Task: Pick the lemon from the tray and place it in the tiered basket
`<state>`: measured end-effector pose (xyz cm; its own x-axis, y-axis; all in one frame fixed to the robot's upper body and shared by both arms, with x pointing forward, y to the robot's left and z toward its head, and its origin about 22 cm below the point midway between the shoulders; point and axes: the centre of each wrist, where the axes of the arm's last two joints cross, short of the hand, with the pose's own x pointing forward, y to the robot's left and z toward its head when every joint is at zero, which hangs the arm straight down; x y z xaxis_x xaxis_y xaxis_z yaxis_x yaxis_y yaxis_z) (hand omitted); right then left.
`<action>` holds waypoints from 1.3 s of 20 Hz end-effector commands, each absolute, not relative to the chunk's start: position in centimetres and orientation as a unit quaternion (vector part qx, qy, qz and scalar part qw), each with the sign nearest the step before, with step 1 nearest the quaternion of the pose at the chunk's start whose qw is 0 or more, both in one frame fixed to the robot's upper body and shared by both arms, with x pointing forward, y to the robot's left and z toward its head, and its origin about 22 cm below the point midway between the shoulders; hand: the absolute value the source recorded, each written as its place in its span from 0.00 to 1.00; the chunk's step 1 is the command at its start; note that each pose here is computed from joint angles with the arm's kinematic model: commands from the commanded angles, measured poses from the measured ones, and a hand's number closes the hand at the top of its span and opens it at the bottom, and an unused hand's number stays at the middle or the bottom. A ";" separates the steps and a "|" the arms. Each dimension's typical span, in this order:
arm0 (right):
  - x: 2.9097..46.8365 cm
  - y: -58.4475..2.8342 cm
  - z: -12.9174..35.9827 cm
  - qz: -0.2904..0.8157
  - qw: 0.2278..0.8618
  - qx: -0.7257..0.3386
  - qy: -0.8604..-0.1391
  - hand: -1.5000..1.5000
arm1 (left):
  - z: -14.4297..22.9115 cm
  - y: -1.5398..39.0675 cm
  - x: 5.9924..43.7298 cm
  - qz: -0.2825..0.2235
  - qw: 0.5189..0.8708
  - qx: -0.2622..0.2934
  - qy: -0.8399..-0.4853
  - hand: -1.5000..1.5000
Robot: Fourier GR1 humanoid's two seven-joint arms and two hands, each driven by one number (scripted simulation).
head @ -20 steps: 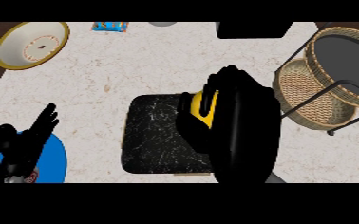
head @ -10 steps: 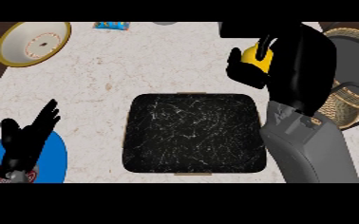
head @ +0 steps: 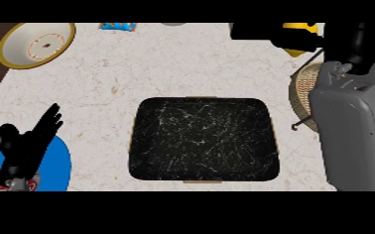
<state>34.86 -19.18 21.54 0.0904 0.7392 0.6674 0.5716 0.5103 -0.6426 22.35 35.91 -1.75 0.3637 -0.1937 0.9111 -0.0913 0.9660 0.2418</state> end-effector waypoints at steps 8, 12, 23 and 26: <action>38.5 -27.0 21.4 0.266 0.458 -0.665 -0.526 1.00 | -1.8 36.7 22.2 -0.037 0.818 0.124 -0.561 0.50; 39.2 -28.3 24.3 0.329 0.425 -0.680 -0.499 1.00 | -2.4 34.1 22.4 -0.038 0.820 0.125 -0.558 0.50; 41.3 -30.7 25.3 0.409 0.403 -0.674 -0.464 1.00 | -1.2 36.3 23.4 -0.034 0.817 0.131 -0.561 0.50; 41.6 -30.5 26.6 0.410 0.432 -0.665 -0.451 1.00 | -0.9 36.0 21.6 -0.038 0.814 0.131 -0.564 0.50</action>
